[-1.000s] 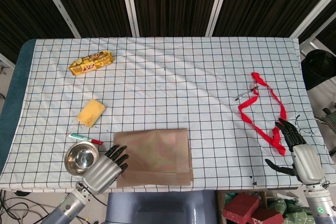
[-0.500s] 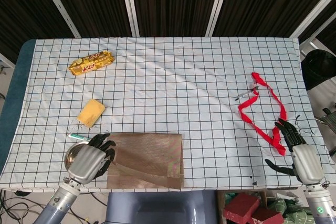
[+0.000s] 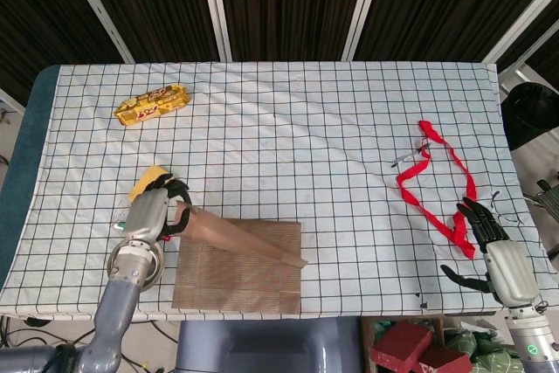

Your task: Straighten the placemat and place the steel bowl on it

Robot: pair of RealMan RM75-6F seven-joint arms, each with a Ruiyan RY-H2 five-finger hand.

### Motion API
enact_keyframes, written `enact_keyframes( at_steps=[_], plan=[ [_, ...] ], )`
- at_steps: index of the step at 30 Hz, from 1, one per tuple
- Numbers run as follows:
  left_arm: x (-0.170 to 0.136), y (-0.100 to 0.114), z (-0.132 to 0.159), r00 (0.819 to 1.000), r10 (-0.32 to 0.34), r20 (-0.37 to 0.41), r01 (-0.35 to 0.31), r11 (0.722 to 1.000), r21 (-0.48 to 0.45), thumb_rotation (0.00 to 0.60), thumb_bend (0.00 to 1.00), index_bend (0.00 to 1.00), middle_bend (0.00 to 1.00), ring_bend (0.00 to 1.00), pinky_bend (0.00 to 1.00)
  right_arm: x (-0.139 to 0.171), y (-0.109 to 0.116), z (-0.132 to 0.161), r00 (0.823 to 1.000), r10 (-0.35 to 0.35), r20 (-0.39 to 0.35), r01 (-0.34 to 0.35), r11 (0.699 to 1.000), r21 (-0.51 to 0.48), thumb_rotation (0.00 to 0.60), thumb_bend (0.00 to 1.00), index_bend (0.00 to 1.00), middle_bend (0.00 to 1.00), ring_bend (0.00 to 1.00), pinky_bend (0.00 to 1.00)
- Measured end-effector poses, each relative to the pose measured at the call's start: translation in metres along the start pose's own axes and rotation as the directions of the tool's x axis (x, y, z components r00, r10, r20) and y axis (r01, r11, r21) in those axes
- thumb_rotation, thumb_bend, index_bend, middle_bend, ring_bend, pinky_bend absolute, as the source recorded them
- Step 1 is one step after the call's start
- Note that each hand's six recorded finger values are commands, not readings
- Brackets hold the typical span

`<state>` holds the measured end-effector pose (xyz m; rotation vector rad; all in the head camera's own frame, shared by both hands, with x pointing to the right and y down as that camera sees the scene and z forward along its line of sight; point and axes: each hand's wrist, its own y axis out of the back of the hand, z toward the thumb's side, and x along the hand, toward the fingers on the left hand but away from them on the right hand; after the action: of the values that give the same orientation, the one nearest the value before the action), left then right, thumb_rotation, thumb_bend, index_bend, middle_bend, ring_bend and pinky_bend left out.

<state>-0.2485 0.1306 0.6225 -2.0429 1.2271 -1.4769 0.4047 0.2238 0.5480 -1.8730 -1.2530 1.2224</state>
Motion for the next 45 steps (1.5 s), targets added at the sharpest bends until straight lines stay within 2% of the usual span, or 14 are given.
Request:
enact_keyframes(
  at_steps=[5, 9, 11, 15, 17, 20, 24, 28, 34, 39, 45],
  plan=[
    [0.041, 0.004, 0.014, 0.996, 0.02, -0.089, -0.031, 0.993, -0.115, 0.6, 0.43, 0.69, 0.29, 0.1, 0.14, 0.0, -0.001, 0.0, 1.0, 0.003, 0.0, -0.003, 1.0, 0.003, 0.6, 0.13, 0.08, 0.0, 0.0, 0.17],
    [0.067, 0.008, 0.023, 0.988, 0.027, -0.15, -0.051, 0.986, -0.156, 0.6, 0.38, 0.6, 0.24, 0.08, 0.1, 0.0, -0.001, 0.0, 1.0, 0.005, 0.002, -0.005, 1.0, 0.004, 0.6, 0.13, 0.08, 0.0, 0.0, 0.17],
    [0.08, 0.01, 0.024, 0.983, 0.036, -0.182, -0.06, 0.99, -0.127, 0.6, 0.33, 0.53, 0.2, 0.06, 0.08, 0.0, -0.001, 0.0, 1.0, 0.006, 0.003, -0.006, 1.0, -0.002, 0.6, 0.13, 0.08, 0.0, 0.0, 0.17],
    [0.1, 0.013, 0.017, 0.964, 0.052, -0.261, -0.067, 0.997, -0.049, 0.6, 0.19, 0.28, 0.1, 0.0, 0.01, 0.001, -0.001, 0.0, 1.0, 0.007, 0.006, -0.007, 1.0, -0.003, 0.6, 0.13, 0.08, 0.0, 0.0, 0.17],
    [0.108, 0.016, 0.011, 0.952, 0.07, -0.299, -0.072, 0.997, 0.002, 0.6, 0.16, 0.2, 0.07, 0.0, 0.0, 0.001, -0.001, 0.0, 1.0, 0.007, 0.008, -0.007, 1.0, -0.002, 0.6, 0.13, 0.08, 0.0, 0.0, 0.17],
    [0.114, 0.019, 0.002, 0.933, 0.088, -0.348, -0.068, 0.995, 0.068, 0.6, 0.13, 0.13, 0.06, 0.0, 0.0, 0.001, 0.0, -0.001, 1.0, 0.007, 0.011, -0.007, 1.0, -0.001, 0.6, 0.13, 0.08, 0.0, 0.0, 0.17],
    [0.114, 0.022, -0.008, 0.921, 0.089, -0.379, -0.06, 0.994, 0.087, 0.6, 0.13, 0.11, 0.06, 0.0, 0.0, 0.001, -0.001, -0.001, 1.0, 0.011, 0.013, -0.011, 1.0, 0.002, 0.6, 0.13, 0.08, 0.0, 0.0, 0.17],
    [0.111, 0.03, -0.016, 0.921, 0.113, -0.373, -0.075, 0.991, 0.115, 0.6, 0.12, 0.11, 0.06, 0.0, 0.0, 0.001, -0.001, -0.001, 1.0, 0.014, 0.015, -0.014, 1.0, 0.008, 0.6, 0.13, 0.08, 0.0, 0.0, 0.17],
    [0.094, 0.042, -0.019, 0.947, 0.122, -0.298, -0.086, 0.988, 0.131, 0.6, 0.1, 0.1, 0.05, 0.0, 0.0, 0.001, -0.001, -0.002, 0.999, 0.022, 0.024, -0.023, 1.0, 0.019, 0.6, 0.13, 0.08, 0.0, 0.0, 0.17],
    [0.062, 0.057, -0.028, 0.972, 0.13, -0.194, -0.096, 0.98, 0.176, 0.6, 0.07, 0.1, 0.05, 0.0, 0.0, 0.001, -0.003, -0.003, 0.999, 0.033, 0.026, -0.034, 0.999, 0.04, 0.6, 0.12, 0.08, 0.0, 0.0, 0.17],
    [0.013, 0.074, -0.056, 0.985, 0.141, -0.102, -0.11, 0.96, 0.259, 0.6, 0.07, 0.1, 0.05, 0.0, 0.0, 0.001, -0.004, -0.004, 0.999, 0.04, 0.03, -0.042, 0.996, 0.074, 0.6, 0.11, 0.08, 0.0, 0.0, 0.17]
  ],
)
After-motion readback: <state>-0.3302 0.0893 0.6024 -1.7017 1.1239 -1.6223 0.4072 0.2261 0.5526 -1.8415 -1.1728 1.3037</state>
